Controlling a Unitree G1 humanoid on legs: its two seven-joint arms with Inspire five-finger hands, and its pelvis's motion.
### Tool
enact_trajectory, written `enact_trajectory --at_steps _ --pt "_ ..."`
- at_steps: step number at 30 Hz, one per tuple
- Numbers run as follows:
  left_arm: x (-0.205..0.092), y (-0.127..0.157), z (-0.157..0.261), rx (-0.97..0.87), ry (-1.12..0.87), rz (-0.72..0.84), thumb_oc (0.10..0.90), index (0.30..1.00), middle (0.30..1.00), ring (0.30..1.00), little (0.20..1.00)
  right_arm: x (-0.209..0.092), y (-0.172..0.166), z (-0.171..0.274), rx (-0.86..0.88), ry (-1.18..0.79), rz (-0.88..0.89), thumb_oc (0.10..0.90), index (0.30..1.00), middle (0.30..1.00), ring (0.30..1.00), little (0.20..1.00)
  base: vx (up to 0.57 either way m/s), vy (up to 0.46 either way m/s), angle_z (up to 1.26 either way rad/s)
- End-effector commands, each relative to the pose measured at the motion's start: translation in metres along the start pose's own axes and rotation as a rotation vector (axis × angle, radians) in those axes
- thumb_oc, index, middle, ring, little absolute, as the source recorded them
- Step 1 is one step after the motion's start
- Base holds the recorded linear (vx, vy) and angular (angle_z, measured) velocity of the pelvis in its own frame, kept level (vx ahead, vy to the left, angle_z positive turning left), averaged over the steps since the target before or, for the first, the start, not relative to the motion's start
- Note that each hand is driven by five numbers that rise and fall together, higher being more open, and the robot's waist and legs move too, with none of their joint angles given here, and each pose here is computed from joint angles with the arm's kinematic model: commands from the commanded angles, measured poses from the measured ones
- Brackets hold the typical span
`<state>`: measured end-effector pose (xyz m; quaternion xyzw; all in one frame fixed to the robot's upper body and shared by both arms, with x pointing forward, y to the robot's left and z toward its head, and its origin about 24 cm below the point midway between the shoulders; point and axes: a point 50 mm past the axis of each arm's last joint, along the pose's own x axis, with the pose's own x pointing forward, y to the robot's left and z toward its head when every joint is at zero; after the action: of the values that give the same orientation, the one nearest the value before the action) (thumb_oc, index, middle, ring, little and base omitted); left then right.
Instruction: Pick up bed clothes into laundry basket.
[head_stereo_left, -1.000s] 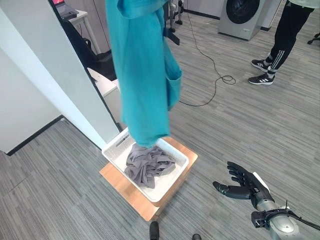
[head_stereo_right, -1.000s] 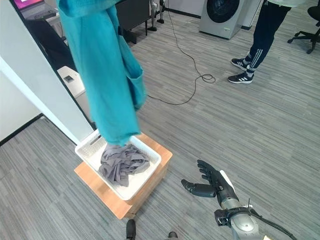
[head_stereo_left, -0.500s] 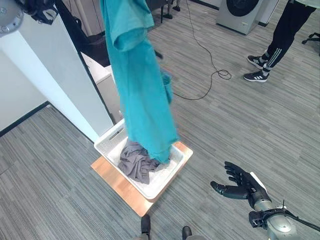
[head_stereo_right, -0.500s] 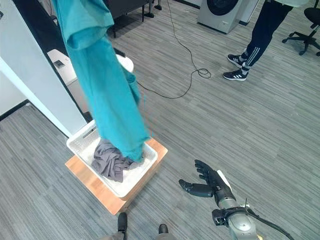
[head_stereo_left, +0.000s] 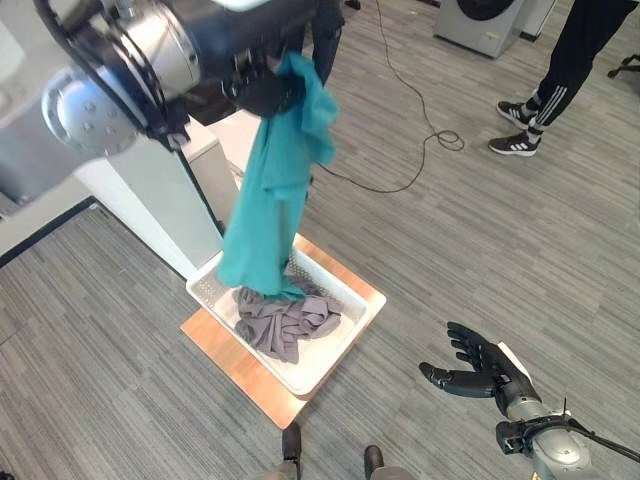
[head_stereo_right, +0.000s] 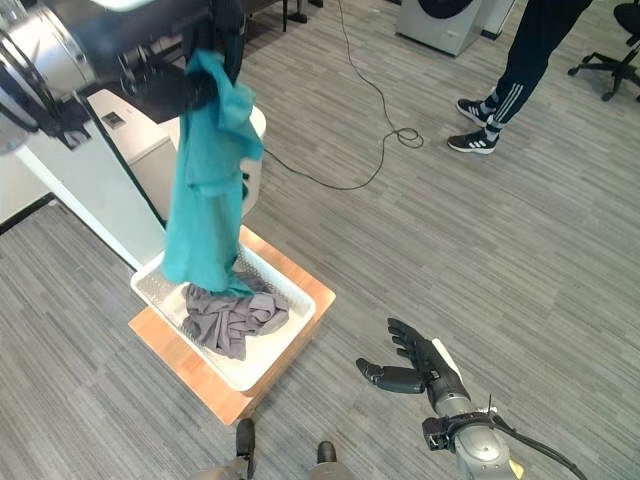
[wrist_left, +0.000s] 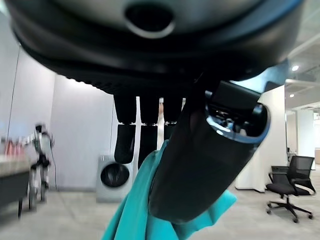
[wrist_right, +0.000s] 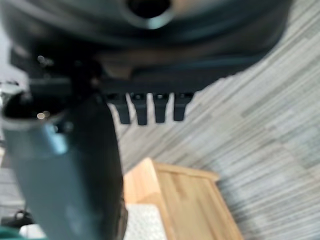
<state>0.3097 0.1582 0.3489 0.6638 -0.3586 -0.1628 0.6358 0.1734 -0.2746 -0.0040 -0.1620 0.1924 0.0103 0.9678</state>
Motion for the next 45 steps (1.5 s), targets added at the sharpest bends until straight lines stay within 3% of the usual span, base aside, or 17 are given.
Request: enact_trajectory --at_steps 1,13,26,32,33,34,40,45 --pt "-0.008 0.035 -0.023 0.030 0.117 0.152 0.400 0.300 0.300 0.300 0.300 0.001 -0.019 0.047 -0.050 -0.250 -0.084 0.800 0.900 0.900 0.900 0.900 -0.03 0.004 0.00" --pt "-0.027 -0.060 -0.079 -0.154 0.414 0.002 0.400 0.300 0.300 0.300 0.300 0.009 -0.015 0.073 -0.093 -0.348 -0.049 0.800 0.900 0.900 0.900 0.900 -0.05 0.007 -0.02" --pt "-0.015 -0.102 -0.048 -0.169 0.289 -0.147 0.400 0.300 0.300 0.300 0.300 0.010 -0.012 0.076 -0.128 -0.354 -0.047 0.800 0.900 0.900 0.900 0.900 0.01 0.003 -0.03" --pt "-0.017 -0.135 -0.030 -0.230 0.236 -0.278 0.402 0.302 0.302 0.302 0.302 0.010 -0.013 0.077 -0.141 -0.356 -0.060 0.800 0.900 0.900 0.900 0.900 0.00 0.000 0.00" --pt "-0.017 -0.138 -0.029 -0.228 0.233 -0.294 0.733 0.799 0.799 0.799 0.799 0.010 -0.014 0.077 -0.142 -0.353 -0.061 0.800 0.900 0.900 0.900 0.900 0.00 0.000 0.00" --pt "-0.018 -0.138 -0.029 -0.228 0.233 -0.295 0.800 0.900 0.900 0.900 0.900 0.010 -0.014 0.077 -0.142 -0.353 -0.061 0.800 0.900 0.900 0.900 0.900 0.00 0.000 0.00" --pt "-0.022 -0.145 -0.027 -0.203 0.231 -0.382 0.800 0.900 0.900 0.900 0.900 0.010 -0.016 0.075 -0.152 -0.336 -0.068 0.800 0.900 0.900 0.900 0.900 0.00 0.000 0.00" --pt "-0.021 -0.126 -0.027 -0.134 0.223 -0.410 0.800 0.900 0.900 0.900 0.900 0.010 -0.015 0.069 -0.153 -0.302 -0.047 0.800 0.900 0.900 0.900 0.900 0.00 0.000 0.00"
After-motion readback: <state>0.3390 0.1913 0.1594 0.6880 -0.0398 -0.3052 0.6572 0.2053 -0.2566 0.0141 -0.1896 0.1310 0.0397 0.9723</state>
